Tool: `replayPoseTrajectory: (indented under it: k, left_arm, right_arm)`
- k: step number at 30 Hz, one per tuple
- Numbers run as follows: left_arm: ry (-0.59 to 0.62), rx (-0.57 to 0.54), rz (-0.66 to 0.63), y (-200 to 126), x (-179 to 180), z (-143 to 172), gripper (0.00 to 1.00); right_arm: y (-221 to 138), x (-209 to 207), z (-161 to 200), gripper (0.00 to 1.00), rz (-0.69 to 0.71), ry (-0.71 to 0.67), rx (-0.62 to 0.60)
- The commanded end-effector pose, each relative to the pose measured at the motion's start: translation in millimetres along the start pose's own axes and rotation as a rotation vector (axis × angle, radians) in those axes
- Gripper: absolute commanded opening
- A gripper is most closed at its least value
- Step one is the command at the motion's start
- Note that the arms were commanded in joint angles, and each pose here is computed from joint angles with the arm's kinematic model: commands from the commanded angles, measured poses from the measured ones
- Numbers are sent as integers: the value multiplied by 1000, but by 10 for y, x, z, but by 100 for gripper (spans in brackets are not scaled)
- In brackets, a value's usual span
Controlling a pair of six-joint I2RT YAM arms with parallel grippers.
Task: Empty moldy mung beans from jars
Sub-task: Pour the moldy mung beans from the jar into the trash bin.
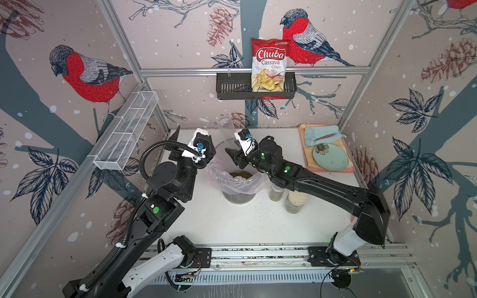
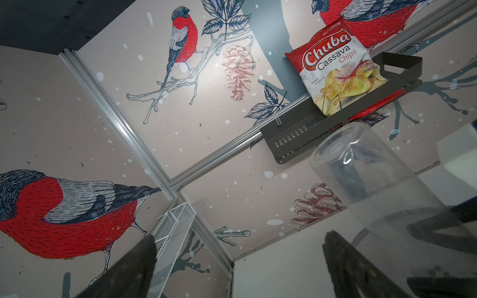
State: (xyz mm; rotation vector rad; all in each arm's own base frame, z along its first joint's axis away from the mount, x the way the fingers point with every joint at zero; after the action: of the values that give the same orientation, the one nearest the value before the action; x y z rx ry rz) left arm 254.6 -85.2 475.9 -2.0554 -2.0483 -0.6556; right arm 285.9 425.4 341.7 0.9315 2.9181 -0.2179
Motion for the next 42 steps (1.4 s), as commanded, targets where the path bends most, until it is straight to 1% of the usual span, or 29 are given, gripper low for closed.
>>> replayPoseTrajectory:
  k: [1, 3, 5, 6, 8, 9, 11, 12, 14, 15, 17, 18, 20, 21, 22, 24, 25, 27, 28, 29, 31, 32, 34, 35, 36, 38, 39, 41, 42]
  left_arm:
    - [-60, -42, -47, -7, 112, -106, 98]
    - [-59, -42, -48, -3, 108, -99, 98]
    - [-63, -43, -46, -6, 108, -98, 98]
    - [-68, -44, -42, -12, 105, -99, 98]
    - [-76, -51, -38, -21, 103, -109, 98]
    - [-78, -53, -36, -19, 98, -107, 98]
    - [-80, -52, -30, -21, 93, -109, 98]
    - [-82, -51, -25, -20, 84, -110, 98]
    - [-83, -50, -24, -20, 81, -103, 98]
    - [-84, -52, -22, -22, 76, -103, 98]
    - [-84, -50, -18, -21, 66, -95, 98]
    - [-81, -49, -17, -20, 65, -94, 98]
    - [-79, -50, -20, -21, 64, -88, 98]
    - [-76, -51, -22, -20, 63, -83, 98]
    - [-76, -53, -24, -20, 67, -88, 98]
    - [-74, -51, -22, -23, 63, -79, 98]
    - [-73, -50, -24, -22, 63, -75, 98]
    - [-71, -48, -27, -22, 59, -60, 98]
    - [-72, -50, -29, -24, 64, -61, 98]
    - [-72, -50, -29, -23, 64, -58, 98]
    - [-72, -45, -25, -27, 61, -51, 98]
    - [-72, -46, -29, -32, 71, -50, 98]
    - [-72, -50, -34, -34, 76, -48, 98]
    - [-73, -51, -33, -33, 72, -49, 98]
    - [-76, -52, -31, -31, 72, -54, 98]
    - [-87, -44, -23, -23, 66, -62, 98]
    - [-91, -38, -19, -16, 60, -61, 98]
    - [-95, -31, -11, -3, 42, -61, 98]
    - [-98, -31, -11, 1, 40, -63, 98]
  right_arm:
    - [-98, -93, -217, 27, 53, 27, -122]
    - [-157, -34, -274, 27, 44, 23, -102]
    - [-269, -21, -390, 26, 46, 33, -157]
    - [-244, -62, -341, 26, 62, 39, -170]
    - [-91, -131, -144, 26, 80, 24, -79]
    - [-89, -109, -179, 25, 77, 22, -56]
    - [-198, -47, -284, 25, 52, 30, -129]
    - [-185, -81, -252, 25, 62, 38, -153]
    - [-46, -116, -150, 25, 75, 26, -63]
    - [-69, -91, -225, 24, 72, 32, -56]
    - [-228, -35, -380, 24, 50, 42, -158]
    - [-213, -81, -332, 24, 62, 48, -175]
    - [5, -173, -160, 24, 77, 46, -56]
    - [22, -159, -198, 23, 69, 55, -19]
    - [-51, -110, -292, 23, 45, 56, -52]
    - [-253, -53, -436, 23, 17, 67, -191]
    - [-215, -89, -384, 24, 31, 64, -177]
    - [31, -184, -180, 23, 60, 58, -28]
    - [38, -182, -210, 23, 60, 67, -1]
    - [-58, -104, -313, 23, 29, 67, -46]
    - [-308, -36, -480, 23, 6, 73, -200]
    - [-278, -60, -417, 25, 14, 71, -187]
    - [-25, -137, -256, 23, 51, 45, -39]
    - [9, -151, -232, 22, 73, 49, 11]
    - [-56, -132, -307, 22, 67, 54, -13]
    - [-218, -162, -481, 24, 55, 117, -113]
    - [-244, -192, -540, 24, 24, 160, -116]
    - [-163, -281, -575, 25, -53, 266, -51]
    - [-114, -275, -584, 26, -126, 319, -2]
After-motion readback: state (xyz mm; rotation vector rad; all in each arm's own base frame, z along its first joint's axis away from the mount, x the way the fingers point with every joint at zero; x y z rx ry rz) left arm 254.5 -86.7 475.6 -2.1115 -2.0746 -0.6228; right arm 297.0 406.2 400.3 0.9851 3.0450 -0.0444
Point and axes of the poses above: each gripper's point midway between its finger pads, its own y axis out along the fingers, its own x axis along the line the jaws close on, z = x × y, the point moved 1 cm from there along -y, back along the fingers, and after that the axes turned 6 degrees about -y, right-handed, at the moved point
